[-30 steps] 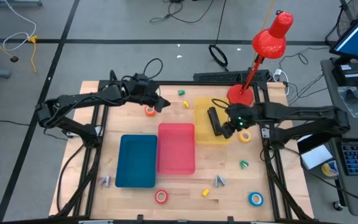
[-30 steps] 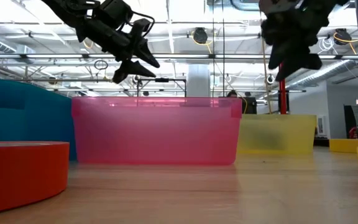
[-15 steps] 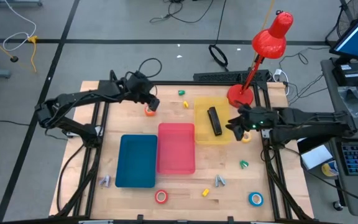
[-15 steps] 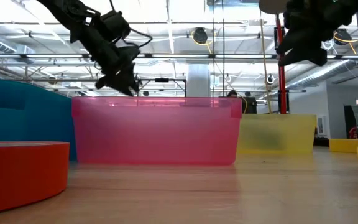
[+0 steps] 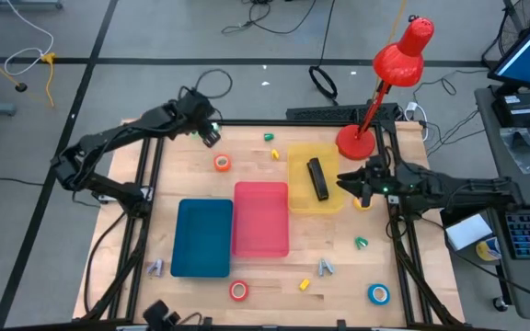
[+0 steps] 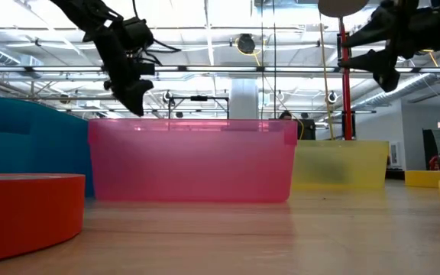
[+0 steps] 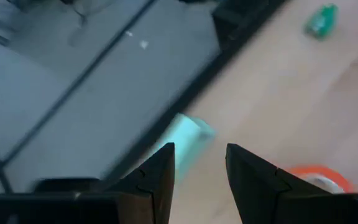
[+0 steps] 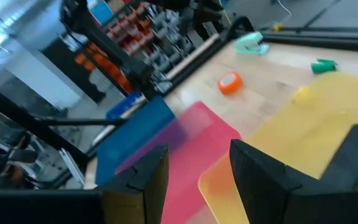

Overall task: Pick and place Stapler, Stapler remover, tape
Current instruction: Put the blue stapler into the yellow bin

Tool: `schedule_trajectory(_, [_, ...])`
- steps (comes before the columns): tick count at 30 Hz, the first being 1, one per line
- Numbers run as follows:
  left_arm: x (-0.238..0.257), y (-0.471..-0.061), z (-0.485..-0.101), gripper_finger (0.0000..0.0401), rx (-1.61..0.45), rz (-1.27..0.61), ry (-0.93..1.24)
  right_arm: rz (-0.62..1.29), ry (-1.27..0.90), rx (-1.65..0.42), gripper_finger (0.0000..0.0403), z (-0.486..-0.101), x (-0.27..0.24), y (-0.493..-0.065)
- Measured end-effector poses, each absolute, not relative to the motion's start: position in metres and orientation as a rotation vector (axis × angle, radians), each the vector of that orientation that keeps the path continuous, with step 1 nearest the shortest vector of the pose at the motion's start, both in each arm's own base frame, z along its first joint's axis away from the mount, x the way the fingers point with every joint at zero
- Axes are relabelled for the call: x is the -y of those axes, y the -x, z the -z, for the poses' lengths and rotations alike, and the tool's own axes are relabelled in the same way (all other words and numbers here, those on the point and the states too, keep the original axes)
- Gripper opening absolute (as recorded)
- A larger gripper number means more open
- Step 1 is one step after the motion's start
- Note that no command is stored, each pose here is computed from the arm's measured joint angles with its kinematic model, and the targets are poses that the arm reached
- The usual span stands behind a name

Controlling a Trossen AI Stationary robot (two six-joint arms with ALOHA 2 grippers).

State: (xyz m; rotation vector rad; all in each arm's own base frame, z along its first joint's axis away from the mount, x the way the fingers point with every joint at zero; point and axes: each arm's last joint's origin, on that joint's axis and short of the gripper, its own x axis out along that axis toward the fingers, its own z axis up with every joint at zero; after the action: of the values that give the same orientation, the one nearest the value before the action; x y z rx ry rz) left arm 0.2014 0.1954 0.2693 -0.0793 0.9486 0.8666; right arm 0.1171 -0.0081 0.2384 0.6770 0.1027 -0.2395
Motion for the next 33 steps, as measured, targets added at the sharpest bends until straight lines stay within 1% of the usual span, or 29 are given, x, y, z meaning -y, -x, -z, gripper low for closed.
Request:
schedule_trajectory(4, [-0.213, -0.195, -0.279, 0.0145, -0.959, -0.889, 0.046, 0.224, -0.683, -0.059, 0.0160, -0.234, 0.008, -0.115])
schedule_trajectory(7, [-0.225, -0.189, -0.277, 0.0145, -1.012, -0.831, 0.067, 0.220, -0.684, -0.046, 0.0162, -0.232, 0.008, -0.115])
schedule_trajectory(17, [-0.266, -0.182, -0.231, 0.0145, -1.296, -0.673, 0.172, 0.211, -0.686, -0.022, 0.0162, -0.233, 0.008, -0.116])
schedule_trajectory(23, [-0.271, -0.185, -0.213, 0.0145, -1.391, -0.561, 0.176, 0.211, -0.686, -0.023, 0.0160, -0.232, 0.008, -0.116])
schedule_trajectory(33, [-0.269, -0.188, -0.211, 0.0146, -1.400, -0.468, 0.127, 0.215, -0.686, -0.022, 0.0160, -0.232, 0.008, -0.116])
